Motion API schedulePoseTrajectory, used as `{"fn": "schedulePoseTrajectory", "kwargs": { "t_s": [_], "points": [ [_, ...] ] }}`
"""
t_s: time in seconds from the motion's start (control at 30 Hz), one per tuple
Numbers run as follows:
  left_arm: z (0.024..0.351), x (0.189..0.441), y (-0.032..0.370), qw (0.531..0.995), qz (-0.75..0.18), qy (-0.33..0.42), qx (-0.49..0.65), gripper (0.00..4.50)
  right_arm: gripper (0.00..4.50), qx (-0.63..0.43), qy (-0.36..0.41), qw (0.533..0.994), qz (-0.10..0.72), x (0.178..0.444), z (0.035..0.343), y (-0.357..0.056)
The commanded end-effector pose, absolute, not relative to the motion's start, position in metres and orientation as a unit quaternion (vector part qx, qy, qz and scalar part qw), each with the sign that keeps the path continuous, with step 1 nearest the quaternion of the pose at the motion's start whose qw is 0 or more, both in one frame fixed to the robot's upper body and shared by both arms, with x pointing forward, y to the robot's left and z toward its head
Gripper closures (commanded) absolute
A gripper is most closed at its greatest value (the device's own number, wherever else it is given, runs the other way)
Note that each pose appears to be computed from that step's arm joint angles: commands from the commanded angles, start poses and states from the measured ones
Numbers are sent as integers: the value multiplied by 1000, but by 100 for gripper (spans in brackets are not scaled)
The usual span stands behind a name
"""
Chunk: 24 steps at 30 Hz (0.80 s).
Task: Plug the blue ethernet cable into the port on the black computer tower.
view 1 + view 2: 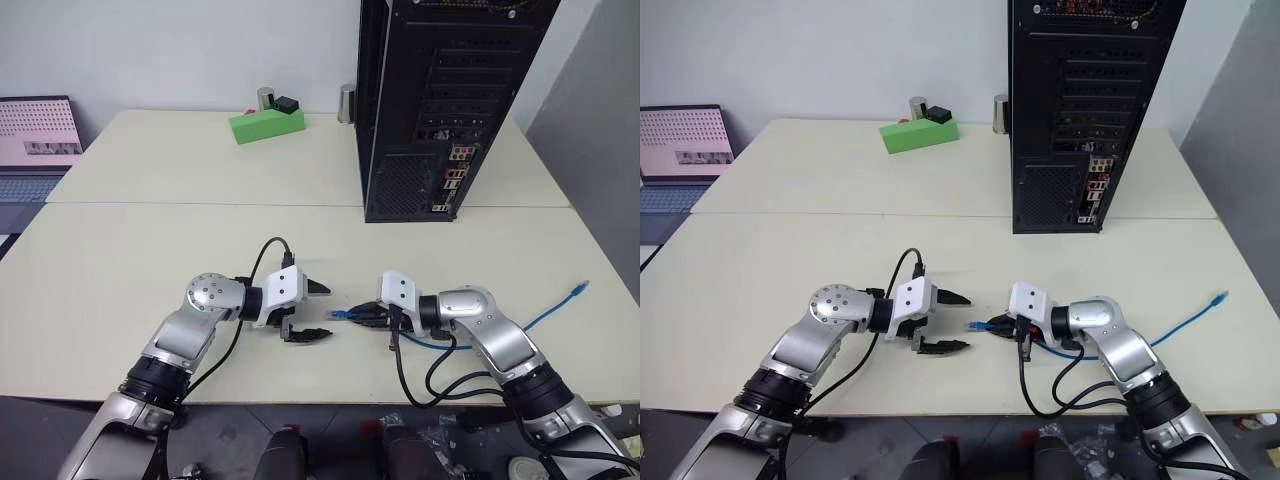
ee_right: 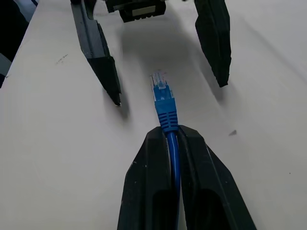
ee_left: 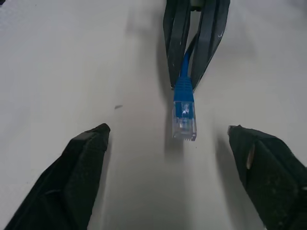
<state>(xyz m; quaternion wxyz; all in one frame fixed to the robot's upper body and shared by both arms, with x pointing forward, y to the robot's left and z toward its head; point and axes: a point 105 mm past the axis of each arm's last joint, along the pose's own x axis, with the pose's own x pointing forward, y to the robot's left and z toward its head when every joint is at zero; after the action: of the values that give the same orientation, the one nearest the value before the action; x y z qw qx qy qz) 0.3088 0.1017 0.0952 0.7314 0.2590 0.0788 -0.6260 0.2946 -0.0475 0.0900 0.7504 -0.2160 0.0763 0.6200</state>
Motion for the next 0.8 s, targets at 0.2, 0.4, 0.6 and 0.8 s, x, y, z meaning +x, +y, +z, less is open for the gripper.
{"fn": "schedulePoseTrajectory", "kwargs": {
  "t_s": [0.2, 0.4, 0.6, 0.8],
  "points": [
    [103, 307, 94, 720, -637, 51, 270, 228, 450, -228, 51, 745, 624, 293, 103, -44],
    [100, 306, 96, 715, -637, 55, 281, 345, 450, -230, 52, 745, 624, 294, 103, -44],
    [98, 306, 99, 714, -636, 57, 287, 419, 450, -232, 53, 745, 623, 294, 104, -45],
    [99, 307, 99, 712, -636, 46, 294, 419, 368, -241, 54, 743, 622, 296, 106, -48]
  ]
}}
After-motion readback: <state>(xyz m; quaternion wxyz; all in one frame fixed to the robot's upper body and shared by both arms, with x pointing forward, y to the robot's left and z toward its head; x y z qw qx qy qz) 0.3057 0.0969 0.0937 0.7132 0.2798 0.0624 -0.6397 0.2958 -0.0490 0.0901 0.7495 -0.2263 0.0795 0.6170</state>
